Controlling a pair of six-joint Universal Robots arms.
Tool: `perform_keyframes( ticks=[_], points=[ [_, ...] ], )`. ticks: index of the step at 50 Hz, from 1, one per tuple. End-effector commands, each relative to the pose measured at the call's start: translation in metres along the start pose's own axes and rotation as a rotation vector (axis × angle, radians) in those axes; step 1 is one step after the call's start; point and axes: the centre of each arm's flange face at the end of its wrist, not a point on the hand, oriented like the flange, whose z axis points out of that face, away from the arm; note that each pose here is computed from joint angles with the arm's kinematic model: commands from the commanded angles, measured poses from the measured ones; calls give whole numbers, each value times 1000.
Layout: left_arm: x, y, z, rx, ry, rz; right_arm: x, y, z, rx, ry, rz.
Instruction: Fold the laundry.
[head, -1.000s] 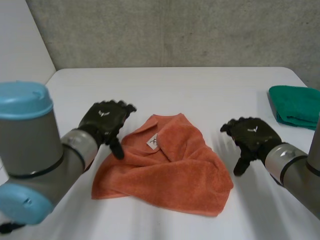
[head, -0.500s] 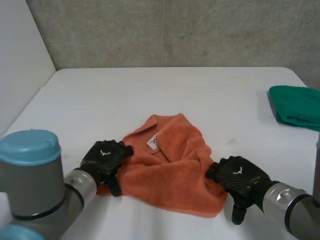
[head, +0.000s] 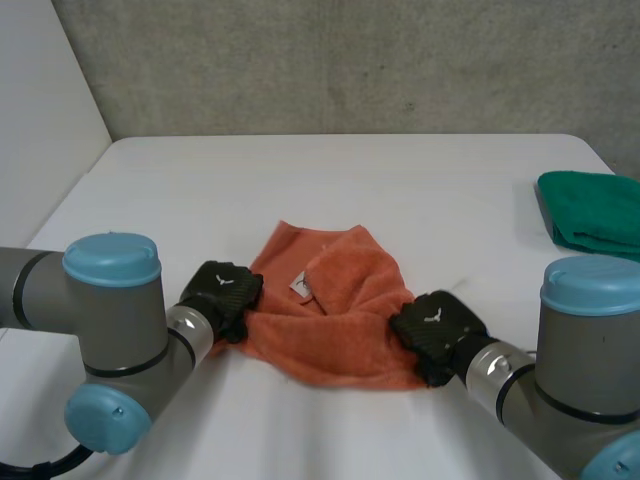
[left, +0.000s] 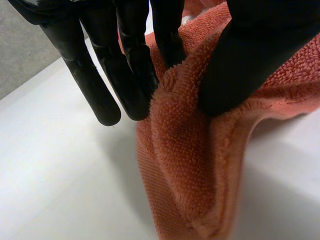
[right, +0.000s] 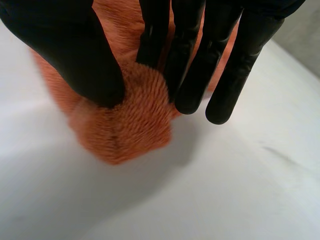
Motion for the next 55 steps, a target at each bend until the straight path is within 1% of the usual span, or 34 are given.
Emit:
perform_keyframes(
  ticks=[1, 2, 3, 5, 6, 7, 8, 10, 13, 16, 18, 22, 25, 27, 30, 31, 32, 35, 41, 46, 48, 50, 55],
  points=[
    [-9, -23, -9, 50, -32, 0, 26, -18, 6, 48, 134, -14],
    [-13, -33, -14, 75, -44, 0, 32, -30, 4, 83, 158, -25],
    [-19, -53, -27, 125, -63, -3, 37, -39, 0, 106, 176, -33],
    [-26, -73, -41, 179, -82, -9, 46, -60, -10, 160, 211, -51],
    [-29, -83, -48, 207, -90, -11, 55, -81, -23, 207, 240, -62],
    [-35, -104, -63, 268, -108, -17, 59, -92, -30, 232, 255, -66],
    [-38, -111, -68, 291, -114, -21, 64, -105, -38, 259, 267, -67],
    [-49, -140, -92, 387, -144, -50, 75, -133, -54, 310, 291, -70],
    [-59, -168, -119, 488, -165, -89, 86, -155, -65, 340, 306, -64],
    [-64, -176, -127, 515, -177, -99, 90, -169, -74, 349, 298, -41],
    [-65, -177, -125, 518, -179, -101, 90, -170, -75, 347, 284, -25],
    [-62, -168, -112, 472, -167, -106, 85, -162, -66, 317, 241, 45],
    [-58, -150, -91, 392, -152, -113, 75, -134, -39, 221, 165, 136],
    [-57, -141, -81, 355, -147, -123, 74, -126, -33, 203, 152, 170],
    [-66, -132, -72, 322, -167, -146, 88, -118, -29, 188, 177, 253],
    [-70, -131, -71, 318, -177, -152, 105, -109, -28, 171, 217, 296],
    [-78, -128, -68, 310, -198, -167, 113, -105, -29, 159, 239, 314],
    [-86, -126, -66, 305, -215, -184, 138, -85, -30, 112, 307, 367],
    [-93, -125, -69, 303, -235, -195, 136, -70, -37, 69, 299, 357],
    [-92, -129, -83, 326, -233, -216, 110, -46, -31, 3, 172, 280],
    [-93, -132, -87, 341, -233, -228, 103, -39, -24, -8, 132, 285],
    [-92, -137, -92, 361, -228, -238, 98, -25, -6, -15, 95, 300],
    [-94, -151, -109, 413, -236, -237, 101, -13, 17, 3, 108, 319]
  ],
)
